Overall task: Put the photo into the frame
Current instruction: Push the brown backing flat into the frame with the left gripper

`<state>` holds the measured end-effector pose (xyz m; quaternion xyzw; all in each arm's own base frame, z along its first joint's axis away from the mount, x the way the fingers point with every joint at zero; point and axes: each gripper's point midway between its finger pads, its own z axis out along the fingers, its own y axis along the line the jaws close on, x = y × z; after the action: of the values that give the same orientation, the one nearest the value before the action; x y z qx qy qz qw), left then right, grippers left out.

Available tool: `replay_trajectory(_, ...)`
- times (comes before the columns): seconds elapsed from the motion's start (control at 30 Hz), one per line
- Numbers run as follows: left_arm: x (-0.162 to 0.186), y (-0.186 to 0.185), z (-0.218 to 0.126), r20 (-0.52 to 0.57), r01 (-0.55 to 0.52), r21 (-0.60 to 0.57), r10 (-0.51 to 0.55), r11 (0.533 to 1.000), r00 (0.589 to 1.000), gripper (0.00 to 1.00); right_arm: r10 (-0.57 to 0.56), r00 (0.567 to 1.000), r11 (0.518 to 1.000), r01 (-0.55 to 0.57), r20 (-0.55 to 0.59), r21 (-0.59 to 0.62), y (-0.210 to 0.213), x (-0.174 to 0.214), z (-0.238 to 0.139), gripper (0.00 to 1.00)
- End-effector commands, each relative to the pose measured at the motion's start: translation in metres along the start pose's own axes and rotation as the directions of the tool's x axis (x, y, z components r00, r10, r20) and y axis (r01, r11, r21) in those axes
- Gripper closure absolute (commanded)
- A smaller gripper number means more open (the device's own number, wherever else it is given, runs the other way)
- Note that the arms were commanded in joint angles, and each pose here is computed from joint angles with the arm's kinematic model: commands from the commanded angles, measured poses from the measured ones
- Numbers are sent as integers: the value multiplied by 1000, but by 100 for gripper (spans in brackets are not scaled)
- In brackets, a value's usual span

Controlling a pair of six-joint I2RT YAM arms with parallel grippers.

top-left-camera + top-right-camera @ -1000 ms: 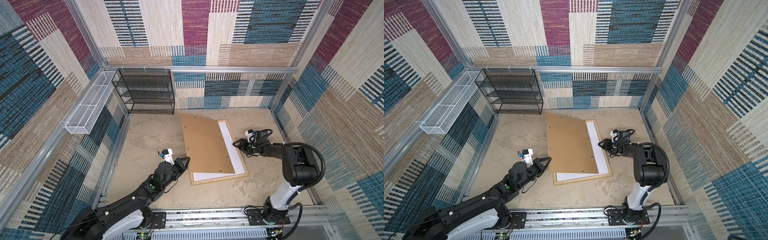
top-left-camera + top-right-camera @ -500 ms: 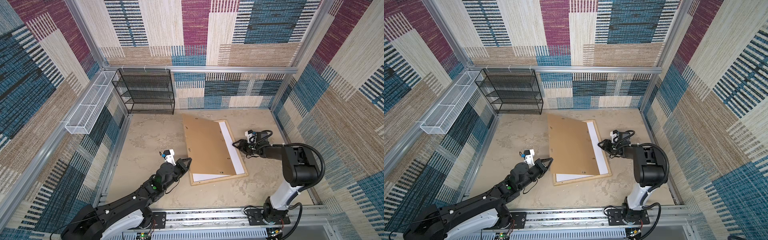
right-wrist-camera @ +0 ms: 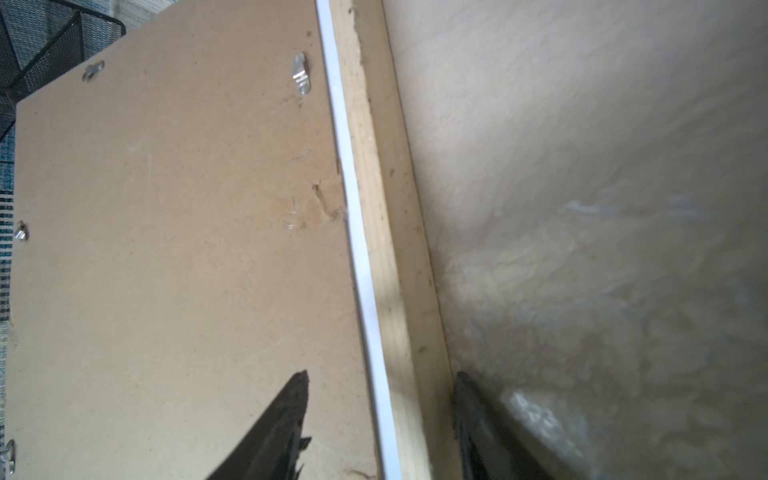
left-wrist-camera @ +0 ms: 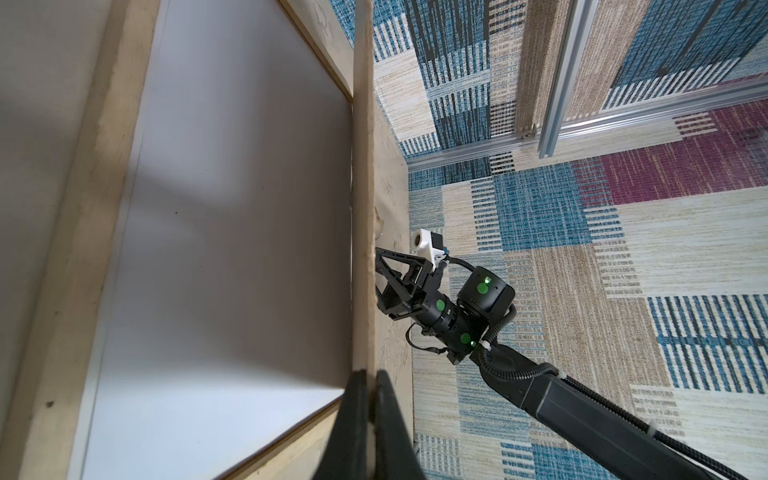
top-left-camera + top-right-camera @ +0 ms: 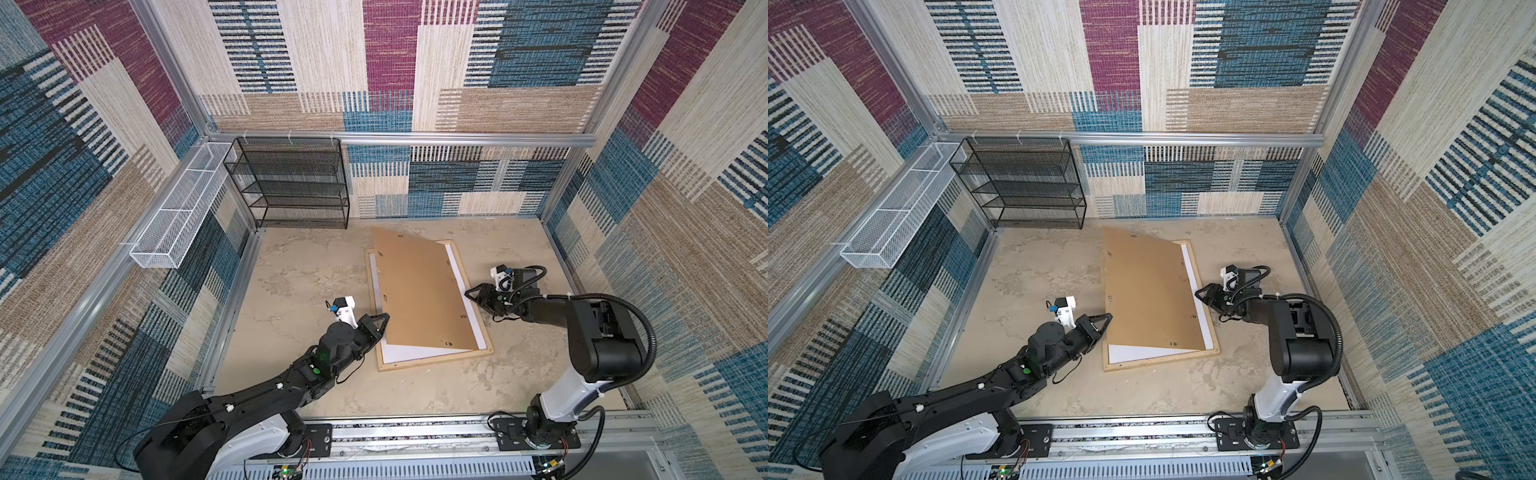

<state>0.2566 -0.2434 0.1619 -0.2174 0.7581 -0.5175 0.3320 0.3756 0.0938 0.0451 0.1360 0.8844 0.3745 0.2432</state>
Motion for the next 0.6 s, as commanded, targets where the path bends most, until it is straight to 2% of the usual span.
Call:
replay_trajectory(0.0, -4, -37, 3, 0, 19, 140, -19, 990, 1000, 100, 4, 1000, 999, -5, -8, -33, 8, 2, -1, 42)
replay_trajectory(0.3, 9, -37, 22, -66, 53, 159, -43, 986, 997, 100, 4, 1000, 999, -5, -7, -41, 11, 1, -1, 42)
replay_trajectory(0.5, 10, -32, 21, -69, 50, 131, -41, 990, 997, 100, 6, 1000, 999, -6, -9, -38, 9, 2, -1, 42)
replay_trajectory(0.53, 9, -31, 20, -65, 45, 122, -38, 991, 997, 92, 6, 1000, 999, -6, -10, -38, 9, 2, 0, 42)
replay_trajectory(0.57, 8, -30, 19, -60, 40, 110, -34, 993, 998, 78, 6, 1000, 999, -7, -10, -39, 9, 2, 0, 42)
